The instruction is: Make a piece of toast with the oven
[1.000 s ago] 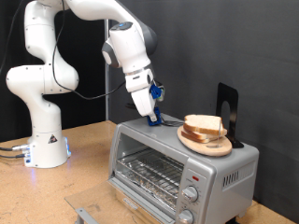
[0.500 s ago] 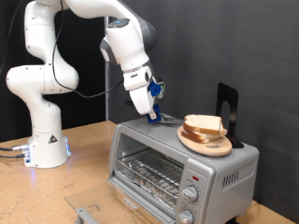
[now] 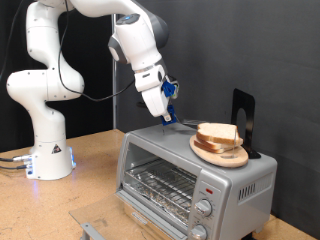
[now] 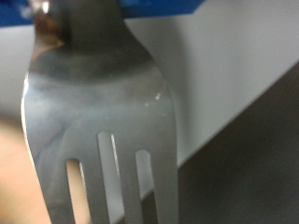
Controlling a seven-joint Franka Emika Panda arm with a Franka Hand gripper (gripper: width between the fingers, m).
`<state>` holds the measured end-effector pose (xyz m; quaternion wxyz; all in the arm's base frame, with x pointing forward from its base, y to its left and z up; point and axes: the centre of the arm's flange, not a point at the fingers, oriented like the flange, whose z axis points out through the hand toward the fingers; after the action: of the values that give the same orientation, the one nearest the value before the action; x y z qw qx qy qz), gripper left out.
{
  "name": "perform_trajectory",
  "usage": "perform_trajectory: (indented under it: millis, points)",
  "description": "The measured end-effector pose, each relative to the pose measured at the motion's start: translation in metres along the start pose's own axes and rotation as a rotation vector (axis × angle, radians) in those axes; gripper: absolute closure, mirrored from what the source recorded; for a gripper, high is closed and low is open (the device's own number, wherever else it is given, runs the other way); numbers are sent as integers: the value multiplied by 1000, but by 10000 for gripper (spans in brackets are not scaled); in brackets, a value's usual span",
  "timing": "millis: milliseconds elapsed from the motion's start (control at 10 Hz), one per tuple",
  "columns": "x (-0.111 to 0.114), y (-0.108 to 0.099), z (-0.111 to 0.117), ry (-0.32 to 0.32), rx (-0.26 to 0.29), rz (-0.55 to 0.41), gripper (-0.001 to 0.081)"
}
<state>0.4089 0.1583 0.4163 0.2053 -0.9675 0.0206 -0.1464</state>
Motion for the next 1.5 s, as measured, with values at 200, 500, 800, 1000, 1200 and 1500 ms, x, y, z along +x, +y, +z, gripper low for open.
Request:
perform_trajectory:
  millis: [200, 500, 800, 1000, 1200, 1500]
  points:
    - [2, 1, -25, 122, 47, -5, 327]
    - [-7, 26, -70, 114, 61, 26, 327]
    - [-17, 70, -94, 81, -11, 110, 327]
    - [-18, 97, -102, 49, -40, 161, 327]
    - [-22, 112, -102, 11, -55, 181, 327]
    - [-31, 122, -95, -34, -67, 183, 327]
